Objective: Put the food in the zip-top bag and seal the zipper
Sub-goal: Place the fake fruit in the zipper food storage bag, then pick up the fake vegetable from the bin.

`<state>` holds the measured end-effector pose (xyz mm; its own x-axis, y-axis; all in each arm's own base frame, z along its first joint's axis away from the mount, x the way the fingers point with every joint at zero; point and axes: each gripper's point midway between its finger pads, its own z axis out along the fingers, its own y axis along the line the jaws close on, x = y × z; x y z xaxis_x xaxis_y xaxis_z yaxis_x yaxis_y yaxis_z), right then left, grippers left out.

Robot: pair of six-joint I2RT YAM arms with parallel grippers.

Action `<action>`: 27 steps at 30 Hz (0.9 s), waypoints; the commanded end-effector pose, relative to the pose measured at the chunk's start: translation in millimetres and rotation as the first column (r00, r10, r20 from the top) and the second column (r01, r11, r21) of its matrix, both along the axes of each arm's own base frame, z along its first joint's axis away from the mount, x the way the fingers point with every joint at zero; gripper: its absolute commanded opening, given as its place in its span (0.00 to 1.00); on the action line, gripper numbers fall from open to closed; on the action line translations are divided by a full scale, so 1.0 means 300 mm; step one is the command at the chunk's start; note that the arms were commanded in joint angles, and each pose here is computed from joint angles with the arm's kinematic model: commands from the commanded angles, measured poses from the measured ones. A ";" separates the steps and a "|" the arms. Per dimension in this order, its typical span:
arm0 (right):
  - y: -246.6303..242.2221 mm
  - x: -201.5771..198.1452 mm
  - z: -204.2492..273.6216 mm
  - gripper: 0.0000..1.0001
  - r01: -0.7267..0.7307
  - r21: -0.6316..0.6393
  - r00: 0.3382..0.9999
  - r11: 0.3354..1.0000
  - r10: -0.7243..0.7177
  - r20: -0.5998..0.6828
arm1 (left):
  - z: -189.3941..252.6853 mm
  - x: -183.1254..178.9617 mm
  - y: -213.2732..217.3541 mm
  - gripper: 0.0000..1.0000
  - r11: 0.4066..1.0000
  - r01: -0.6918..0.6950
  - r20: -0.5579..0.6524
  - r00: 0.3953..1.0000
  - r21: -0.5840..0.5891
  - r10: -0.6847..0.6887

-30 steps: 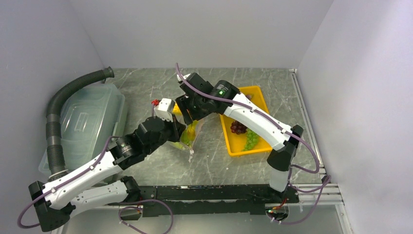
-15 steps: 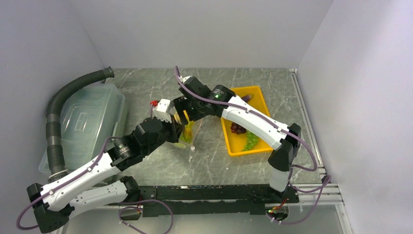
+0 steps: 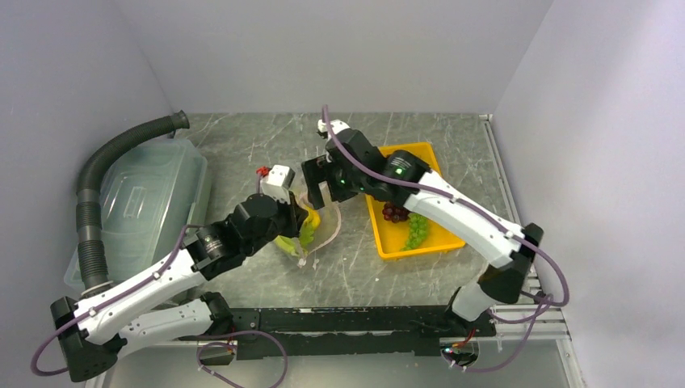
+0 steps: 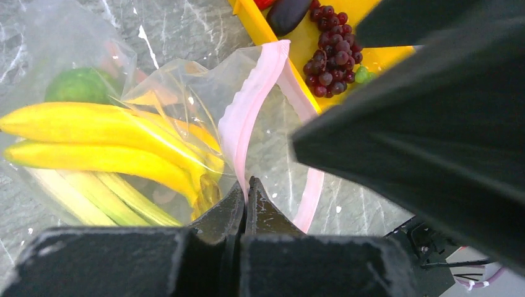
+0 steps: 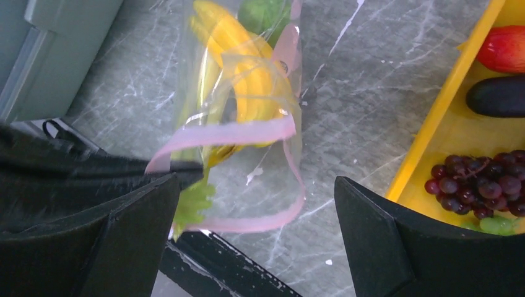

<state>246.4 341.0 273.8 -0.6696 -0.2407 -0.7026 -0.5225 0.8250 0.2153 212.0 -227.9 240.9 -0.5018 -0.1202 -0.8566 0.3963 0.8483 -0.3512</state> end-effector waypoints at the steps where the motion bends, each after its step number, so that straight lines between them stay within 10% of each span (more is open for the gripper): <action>1: -0.082 -0.011 0.131 1.00 0.034 0.081 0.993 0.996 -0.042 0.107 | 0.081 0.021 0.001 0.00 0.998 -0.041 0.032 0.999 -0.055 0.043; 27: -0.532 0.225 -0.033 0.98 0.426 -0.024 0.888 0.904 -0.413 0.202 | 0.159 0.036 0.034 0.00 0.997 -0.062 0.105 0.992 -0.048 0.067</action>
